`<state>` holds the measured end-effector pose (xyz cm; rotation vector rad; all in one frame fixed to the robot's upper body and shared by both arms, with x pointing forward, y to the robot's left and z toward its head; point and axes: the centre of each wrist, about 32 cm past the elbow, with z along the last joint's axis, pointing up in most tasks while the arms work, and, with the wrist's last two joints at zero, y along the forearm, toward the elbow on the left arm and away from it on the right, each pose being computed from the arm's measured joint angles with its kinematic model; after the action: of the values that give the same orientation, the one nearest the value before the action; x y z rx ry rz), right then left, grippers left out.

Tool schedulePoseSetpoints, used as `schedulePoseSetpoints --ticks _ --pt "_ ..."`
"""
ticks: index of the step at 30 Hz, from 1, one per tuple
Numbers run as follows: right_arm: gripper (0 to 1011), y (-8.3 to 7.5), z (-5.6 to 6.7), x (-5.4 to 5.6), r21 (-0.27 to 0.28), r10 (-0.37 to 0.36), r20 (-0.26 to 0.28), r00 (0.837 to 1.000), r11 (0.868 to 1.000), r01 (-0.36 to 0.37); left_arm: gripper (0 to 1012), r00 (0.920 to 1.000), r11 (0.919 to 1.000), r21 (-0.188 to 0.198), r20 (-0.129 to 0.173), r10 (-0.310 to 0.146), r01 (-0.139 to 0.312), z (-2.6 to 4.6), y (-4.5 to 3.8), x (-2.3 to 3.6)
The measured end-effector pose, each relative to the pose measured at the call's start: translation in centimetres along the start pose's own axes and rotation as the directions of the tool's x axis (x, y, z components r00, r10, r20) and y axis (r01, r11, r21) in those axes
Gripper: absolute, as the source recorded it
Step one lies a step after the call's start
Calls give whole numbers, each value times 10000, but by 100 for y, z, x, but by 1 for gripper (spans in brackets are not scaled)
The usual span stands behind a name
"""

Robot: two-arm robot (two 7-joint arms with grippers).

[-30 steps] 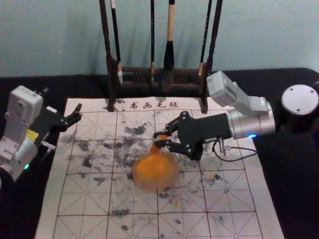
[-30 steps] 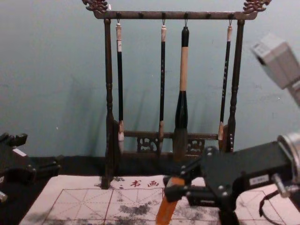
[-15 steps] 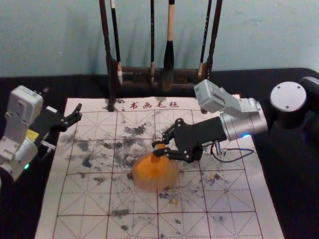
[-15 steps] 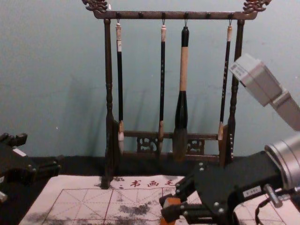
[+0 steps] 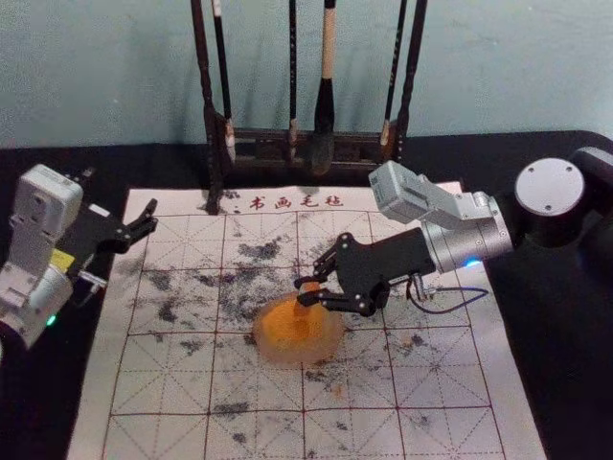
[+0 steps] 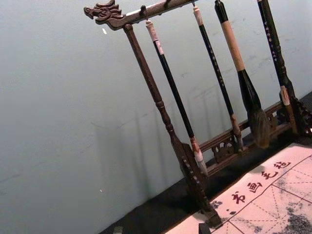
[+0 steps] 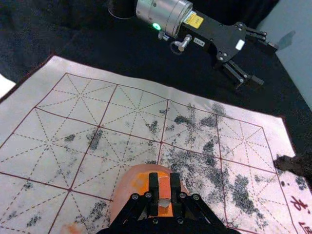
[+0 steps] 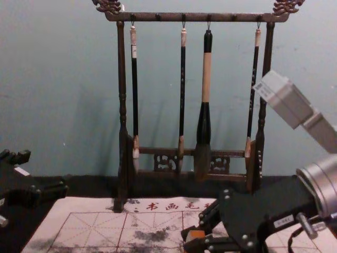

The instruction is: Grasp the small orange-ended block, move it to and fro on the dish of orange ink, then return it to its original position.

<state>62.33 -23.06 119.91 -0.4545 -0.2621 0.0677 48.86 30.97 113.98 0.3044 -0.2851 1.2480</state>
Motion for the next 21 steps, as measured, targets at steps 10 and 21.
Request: schedulePoseSetpoints --ticks 10,21 --pt "137 37 -12 53 -170 -83 25 10000 9998 83 1001 10000 10000 1 0 0 0 0 0 0" --pt "137 74 -21 78 -177 -109 22 9999 9998 110 1001 10000 10000 0 0 0 0 0 0 0"
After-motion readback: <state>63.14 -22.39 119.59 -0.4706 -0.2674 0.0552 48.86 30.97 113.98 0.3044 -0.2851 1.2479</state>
